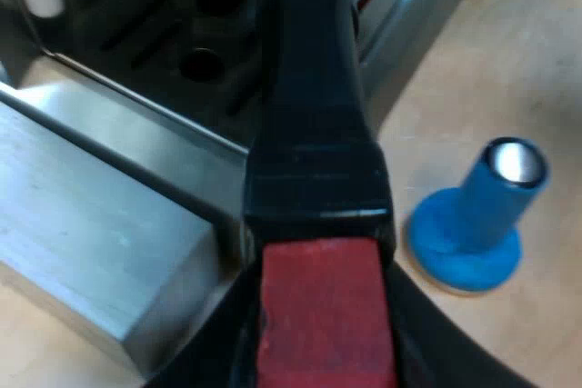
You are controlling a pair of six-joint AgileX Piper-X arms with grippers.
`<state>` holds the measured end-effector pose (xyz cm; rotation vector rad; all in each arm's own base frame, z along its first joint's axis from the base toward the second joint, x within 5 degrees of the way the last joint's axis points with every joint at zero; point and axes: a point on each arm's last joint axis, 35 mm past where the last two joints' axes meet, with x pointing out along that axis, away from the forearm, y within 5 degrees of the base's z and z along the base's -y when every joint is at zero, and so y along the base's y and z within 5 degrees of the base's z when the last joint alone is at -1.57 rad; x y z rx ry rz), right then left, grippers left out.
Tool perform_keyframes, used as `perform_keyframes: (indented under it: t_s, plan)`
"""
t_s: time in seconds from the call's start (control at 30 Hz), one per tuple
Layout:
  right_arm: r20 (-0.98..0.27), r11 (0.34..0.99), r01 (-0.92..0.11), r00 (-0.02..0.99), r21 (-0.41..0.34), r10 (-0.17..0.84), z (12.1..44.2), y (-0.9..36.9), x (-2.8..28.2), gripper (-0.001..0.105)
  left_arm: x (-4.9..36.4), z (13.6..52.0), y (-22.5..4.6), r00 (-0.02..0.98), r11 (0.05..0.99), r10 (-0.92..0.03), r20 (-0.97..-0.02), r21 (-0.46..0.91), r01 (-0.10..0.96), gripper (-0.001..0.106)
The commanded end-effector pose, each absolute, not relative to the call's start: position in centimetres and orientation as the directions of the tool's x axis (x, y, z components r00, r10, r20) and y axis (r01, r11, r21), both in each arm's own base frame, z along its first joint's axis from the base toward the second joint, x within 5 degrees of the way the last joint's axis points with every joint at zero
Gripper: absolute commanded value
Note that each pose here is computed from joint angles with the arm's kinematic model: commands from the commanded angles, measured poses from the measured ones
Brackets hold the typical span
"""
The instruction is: Put the handle in the coffee machine
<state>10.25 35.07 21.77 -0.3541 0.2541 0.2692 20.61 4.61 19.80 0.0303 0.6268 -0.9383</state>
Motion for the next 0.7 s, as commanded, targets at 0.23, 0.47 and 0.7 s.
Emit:
perform_keyframes:
  t_s: [0.23, 0.47, 0.7]
  plan:
    - [-0.280, 0.905, -0.287, 0.939, -0.313, 0.201, 21.1, 35.4, 10.4, 0.093, 21.6, 20.2, 3.9, 0.416, 0.520, -0.820, -0.393, -0.208, 0.829, 0.000]
    - [-0.281, 0.906, -0.285, 0.939, -0.313, 0.199, 21.1, 35.3, 10.5, 0.093, 22.6, 20.6, 2.2, 0.376, 0.477, -0.842, -0.388, -0.206, 0.855, 0.000]
    - [-0.281, 0.906, -0.285, 0.939, -0.313, 0.199, 21.1, 35.3, 10.5, 0.093, 23.7, 21.1, 2.5, 0.427, 0.517, -0.829, -0.361, -0.205, 0.831, 0.000]
